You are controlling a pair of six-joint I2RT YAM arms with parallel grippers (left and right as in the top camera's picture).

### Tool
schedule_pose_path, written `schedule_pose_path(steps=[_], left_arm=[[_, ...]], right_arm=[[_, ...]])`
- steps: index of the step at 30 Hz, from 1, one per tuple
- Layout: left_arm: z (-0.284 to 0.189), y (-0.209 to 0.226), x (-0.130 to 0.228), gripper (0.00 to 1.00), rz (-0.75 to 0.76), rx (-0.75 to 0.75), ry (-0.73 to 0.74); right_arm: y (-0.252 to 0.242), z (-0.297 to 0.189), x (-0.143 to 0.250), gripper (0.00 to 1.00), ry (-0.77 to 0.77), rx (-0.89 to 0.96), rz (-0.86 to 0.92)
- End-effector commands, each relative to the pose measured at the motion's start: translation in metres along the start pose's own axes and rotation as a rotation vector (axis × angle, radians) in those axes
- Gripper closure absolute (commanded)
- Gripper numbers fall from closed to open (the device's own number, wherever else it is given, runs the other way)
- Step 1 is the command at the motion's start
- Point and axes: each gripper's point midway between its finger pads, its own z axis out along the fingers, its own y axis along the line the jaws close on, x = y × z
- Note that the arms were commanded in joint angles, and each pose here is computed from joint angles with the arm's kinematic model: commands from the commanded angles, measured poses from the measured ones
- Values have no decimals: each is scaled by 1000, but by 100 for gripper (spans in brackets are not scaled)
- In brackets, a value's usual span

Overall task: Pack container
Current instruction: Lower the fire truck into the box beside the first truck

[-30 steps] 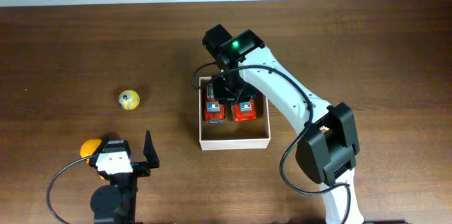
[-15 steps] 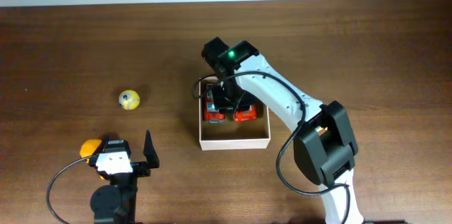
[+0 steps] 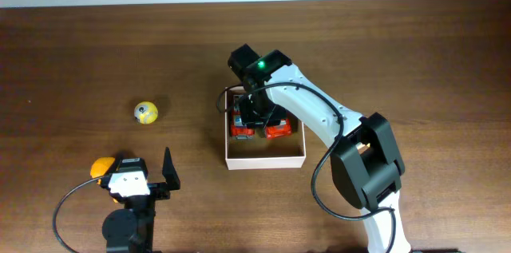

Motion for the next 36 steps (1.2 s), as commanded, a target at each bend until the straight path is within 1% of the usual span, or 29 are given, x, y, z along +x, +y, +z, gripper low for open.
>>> schedule_pose_path(steps=[1,24,29,34,36], left_arm=[[0,-3,2,1,19,14,0],[0,-3,2,1,19,14,0],[0,-3,2,1,19,14,0],[0,-3,2,1,19,14,0],[0,-3,2,1,19,14,0]], right_arm=[[-3,-6,-3,66,-40,30,-8],[-26,-9,-16,66,-107,160,-25],[-24,-9,-19,66,-116,141,-30],[-5,-9,-29,65,-148,51,-107],[-3,-9,-32,64,-160,43,-113]])
